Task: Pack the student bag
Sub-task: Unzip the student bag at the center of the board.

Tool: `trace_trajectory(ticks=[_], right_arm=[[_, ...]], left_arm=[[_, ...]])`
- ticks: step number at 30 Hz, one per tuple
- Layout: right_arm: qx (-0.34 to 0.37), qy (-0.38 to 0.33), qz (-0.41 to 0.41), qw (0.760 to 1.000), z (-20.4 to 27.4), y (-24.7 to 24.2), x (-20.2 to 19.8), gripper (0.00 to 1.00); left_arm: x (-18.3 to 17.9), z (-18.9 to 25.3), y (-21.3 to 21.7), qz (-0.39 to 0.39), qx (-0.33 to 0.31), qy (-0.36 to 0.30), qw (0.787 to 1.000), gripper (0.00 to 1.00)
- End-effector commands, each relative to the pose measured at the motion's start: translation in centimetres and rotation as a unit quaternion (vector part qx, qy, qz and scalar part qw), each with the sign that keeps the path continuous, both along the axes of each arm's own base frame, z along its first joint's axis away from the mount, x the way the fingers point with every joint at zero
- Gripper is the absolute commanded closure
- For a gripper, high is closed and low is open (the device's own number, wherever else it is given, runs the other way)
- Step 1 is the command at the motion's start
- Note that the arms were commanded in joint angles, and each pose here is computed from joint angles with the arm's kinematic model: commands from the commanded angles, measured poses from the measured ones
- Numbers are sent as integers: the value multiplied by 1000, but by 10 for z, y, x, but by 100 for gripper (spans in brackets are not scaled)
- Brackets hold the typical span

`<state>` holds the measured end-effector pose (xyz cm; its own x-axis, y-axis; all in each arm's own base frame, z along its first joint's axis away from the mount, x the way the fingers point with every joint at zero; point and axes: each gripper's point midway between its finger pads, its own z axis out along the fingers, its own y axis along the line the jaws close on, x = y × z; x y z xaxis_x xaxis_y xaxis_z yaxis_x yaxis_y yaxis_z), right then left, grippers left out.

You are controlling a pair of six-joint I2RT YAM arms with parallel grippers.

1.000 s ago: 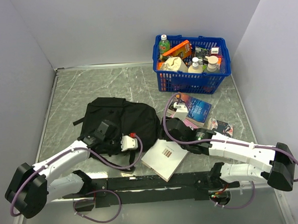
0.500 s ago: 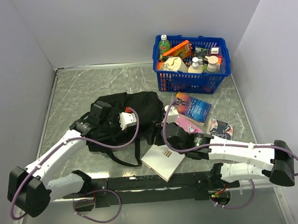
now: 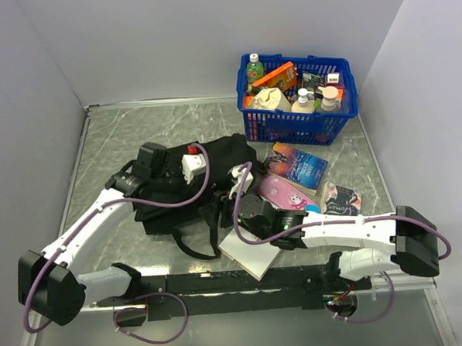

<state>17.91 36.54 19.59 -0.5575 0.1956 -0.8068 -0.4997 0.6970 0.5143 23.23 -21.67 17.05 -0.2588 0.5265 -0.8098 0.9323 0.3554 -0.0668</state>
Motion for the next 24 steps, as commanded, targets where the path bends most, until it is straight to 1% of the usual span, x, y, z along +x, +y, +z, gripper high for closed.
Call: trace_trajectory(ticks=[1,11,17,22,24], right_arm=[[32,-20,4,999,13,10,3,37],[9,-28,-43,999,6,4,33,45],[16,-35,-53,998,8,4,41,46],[25,-34,-44,998,13,15,43,47],[23,-27,-44,998,9,19,43,50]], left_arm=[[8,38,-15,-25,-51,-30,998,99],[3,38,-13,-31,-47,-26,998,99],[-1,41,-13,-35,-51,-25,998,99],[-1,37,-12,-29,-51,-21,998,99],[-3,36,-12,-31,-51,-19,998,99]])
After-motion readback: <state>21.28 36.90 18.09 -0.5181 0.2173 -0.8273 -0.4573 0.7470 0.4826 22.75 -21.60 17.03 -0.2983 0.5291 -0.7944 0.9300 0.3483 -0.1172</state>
